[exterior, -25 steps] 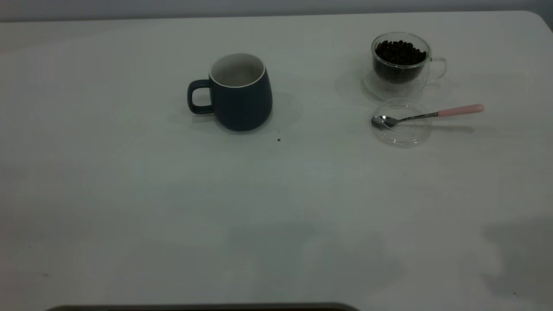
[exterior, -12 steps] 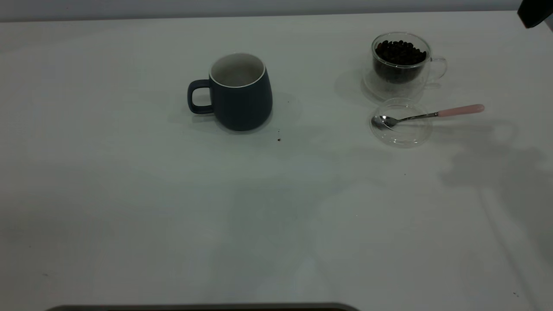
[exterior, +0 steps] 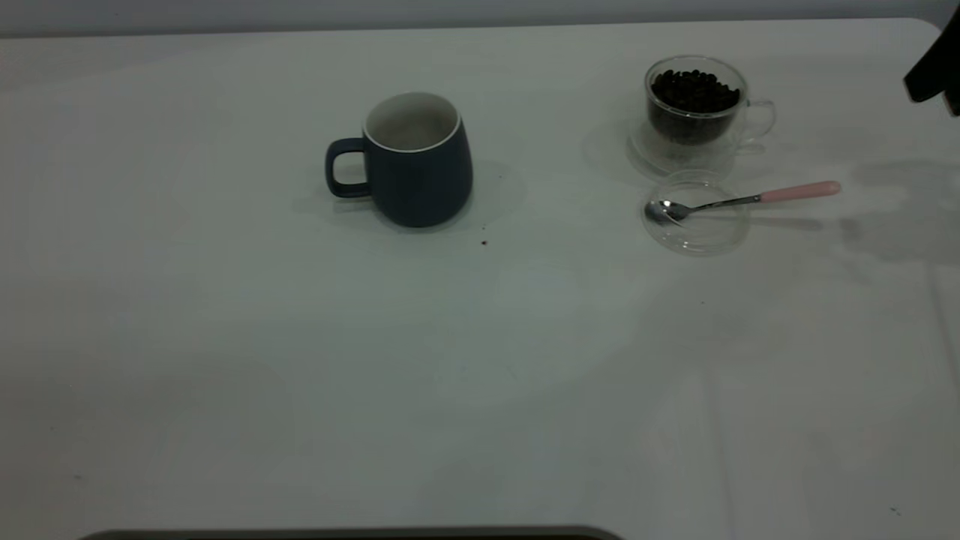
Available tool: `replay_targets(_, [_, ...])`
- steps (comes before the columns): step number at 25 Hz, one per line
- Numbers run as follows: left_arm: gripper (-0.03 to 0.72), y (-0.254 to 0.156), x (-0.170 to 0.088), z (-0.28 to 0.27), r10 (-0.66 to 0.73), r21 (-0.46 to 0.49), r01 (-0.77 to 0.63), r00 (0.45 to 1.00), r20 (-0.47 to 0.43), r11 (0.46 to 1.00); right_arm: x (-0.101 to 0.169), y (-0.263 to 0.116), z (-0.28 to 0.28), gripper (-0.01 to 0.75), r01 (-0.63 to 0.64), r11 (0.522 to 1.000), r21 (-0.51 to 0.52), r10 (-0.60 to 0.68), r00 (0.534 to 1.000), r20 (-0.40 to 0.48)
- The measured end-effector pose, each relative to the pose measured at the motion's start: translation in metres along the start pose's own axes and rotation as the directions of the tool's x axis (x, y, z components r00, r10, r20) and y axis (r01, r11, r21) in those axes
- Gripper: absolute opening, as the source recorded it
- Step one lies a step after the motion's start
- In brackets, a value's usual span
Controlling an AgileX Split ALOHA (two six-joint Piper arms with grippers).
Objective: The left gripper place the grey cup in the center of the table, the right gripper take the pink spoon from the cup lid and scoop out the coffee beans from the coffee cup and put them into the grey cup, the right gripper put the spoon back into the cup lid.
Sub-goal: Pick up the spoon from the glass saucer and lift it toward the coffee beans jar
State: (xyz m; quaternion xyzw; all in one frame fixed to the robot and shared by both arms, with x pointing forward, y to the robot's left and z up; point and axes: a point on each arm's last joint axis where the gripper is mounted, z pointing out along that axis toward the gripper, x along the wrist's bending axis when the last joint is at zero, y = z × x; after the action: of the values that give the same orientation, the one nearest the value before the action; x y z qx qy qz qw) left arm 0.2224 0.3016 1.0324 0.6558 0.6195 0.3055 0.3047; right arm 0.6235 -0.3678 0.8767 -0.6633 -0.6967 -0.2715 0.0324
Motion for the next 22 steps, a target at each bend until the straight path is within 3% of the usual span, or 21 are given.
replay_targets(7, [0.565, 0.0, 0.0, 0.0, 0.0, 0.0, 0.0, 1.0, 0.0, 1.0, -0.035, -0.018, 0.051, 0.453, -0.069, 0.997, -0.025, 0.063, 0.981, -0.184])
replay_targets(13, [0.565, 0.0, 0.0, 0.0, 0.0, 0.0, 0.0, 1.0, 0.0, 1.0, -0.057, -0.022, 0.073, 0.457, -0.177, 0.983, -0.051, 0.16, 0.956, -0.248])
replay_targets(22, [0.565, 0.0, 0.0, 0.0, 0.0, 0.0, 0.0, 1.0, 0.0, 1.0, -0.062, -0.019, 0.084, 0.599, -0.15, 0.988, -0.045, 0.126, 0.932, -0.34])
